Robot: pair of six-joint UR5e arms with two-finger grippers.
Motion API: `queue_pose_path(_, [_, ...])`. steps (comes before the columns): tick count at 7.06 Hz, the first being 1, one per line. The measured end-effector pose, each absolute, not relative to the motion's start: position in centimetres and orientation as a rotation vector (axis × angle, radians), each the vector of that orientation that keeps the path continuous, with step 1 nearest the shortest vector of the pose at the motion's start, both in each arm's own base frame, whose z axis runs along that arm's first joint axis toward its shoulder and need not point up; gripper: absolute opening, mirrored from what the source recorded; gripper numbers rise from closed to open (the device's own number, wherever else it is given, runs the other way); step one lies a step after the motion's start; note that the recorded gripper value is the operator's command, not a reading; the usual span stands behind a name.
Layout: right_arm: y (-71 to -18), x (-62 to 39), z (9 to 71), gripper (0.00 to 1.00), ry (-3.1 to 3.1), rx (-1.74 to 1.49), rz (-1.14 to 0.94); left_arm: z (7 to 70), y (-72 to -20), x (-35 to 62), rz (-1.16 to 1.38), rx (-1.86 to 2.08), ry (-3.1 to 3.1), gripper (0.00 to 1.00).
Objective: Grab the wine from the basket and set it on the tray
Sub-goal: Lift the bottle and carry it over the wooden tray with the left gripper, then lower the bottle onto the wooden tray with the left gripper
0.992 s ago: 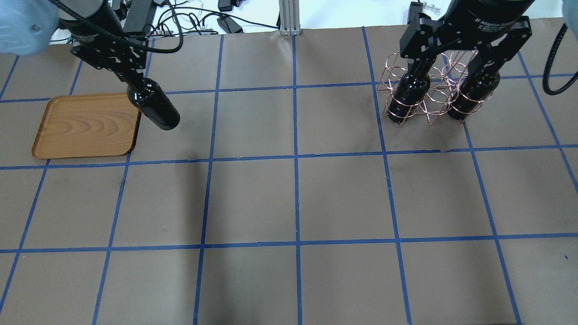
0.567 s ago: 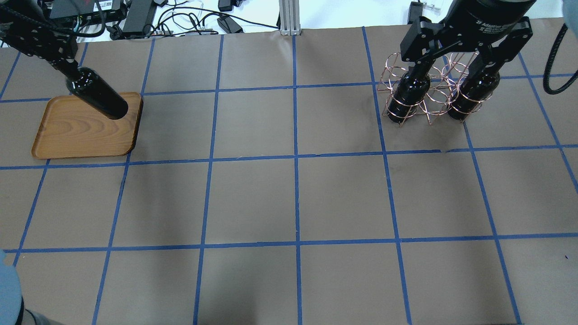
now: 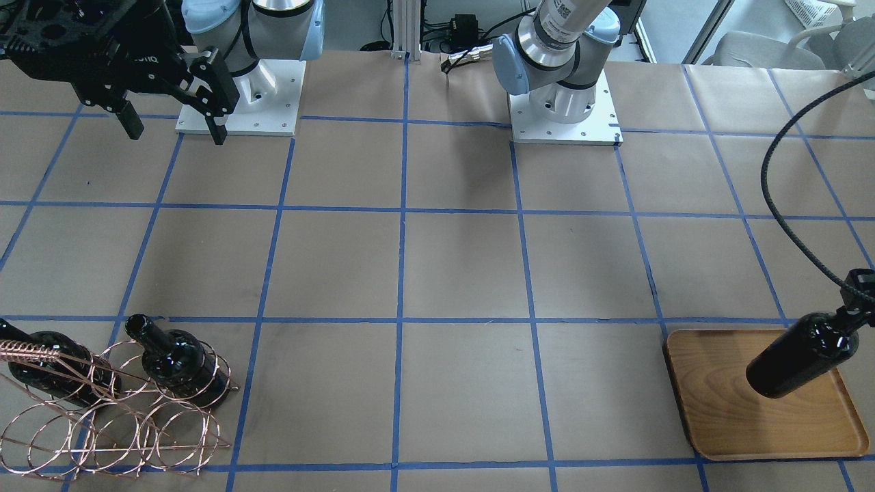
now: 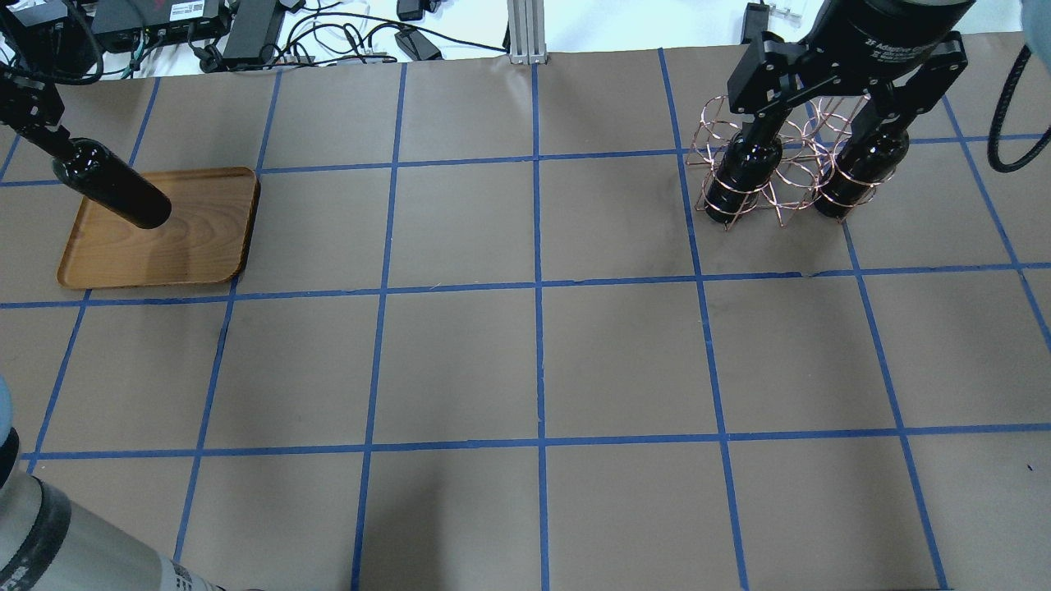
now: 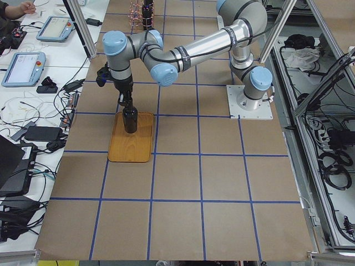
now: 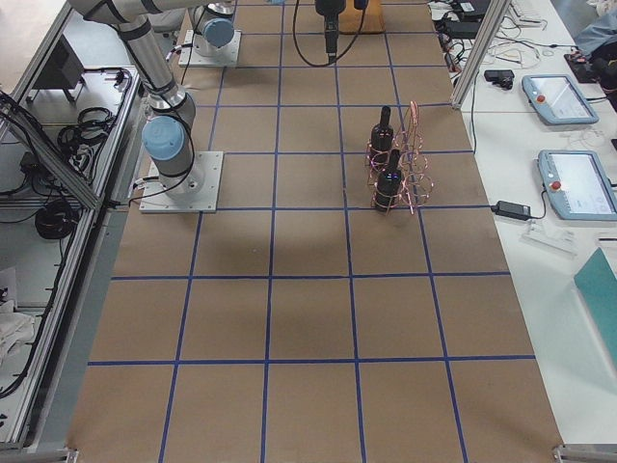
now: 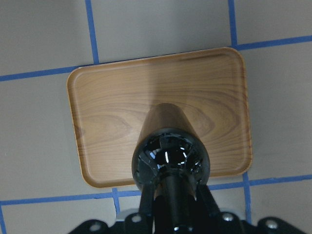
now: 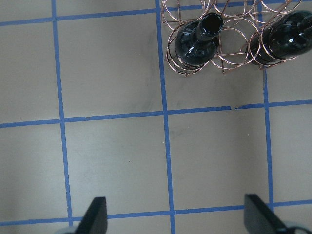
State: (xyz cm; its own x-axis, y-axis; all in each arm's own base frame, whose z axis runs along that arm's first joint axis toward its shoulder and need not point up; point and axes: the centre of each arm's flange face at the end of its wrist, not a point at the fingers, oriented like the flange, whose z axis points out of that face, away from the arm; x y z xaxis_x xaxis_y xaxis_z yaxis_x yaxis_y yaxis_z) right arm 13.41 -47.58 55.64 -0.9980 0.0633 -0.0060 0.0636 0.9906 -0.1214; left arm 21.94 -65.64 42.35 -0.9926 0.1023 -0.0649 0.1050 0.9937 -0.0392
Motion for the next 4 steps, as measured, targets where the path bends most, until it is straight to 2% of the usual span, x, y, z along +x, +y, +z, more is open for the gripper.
queue_pose_path(2, [-47.6, 13.4, 55.6, 1.0, 3.133, 0.094, -0.191, 39.9, -66.8, 23.0, -0.06, 0.157, 3.079, 0.0])
queue_pose_path(3, [-47.6, 13.4, 55.7, 1.0, 3.135, 0.083, -0.192, 39.3, -67.0, 23.2, -0.055, 0.157, 3.08, 0.17])
queue_pose_path(4, [-47.6, 13.4, 55.7, 1.0, 3.136, 0.077, -0.192, 39.0, -67.0, 23.3, -0.05, 0.158, 3.081, 0.44])
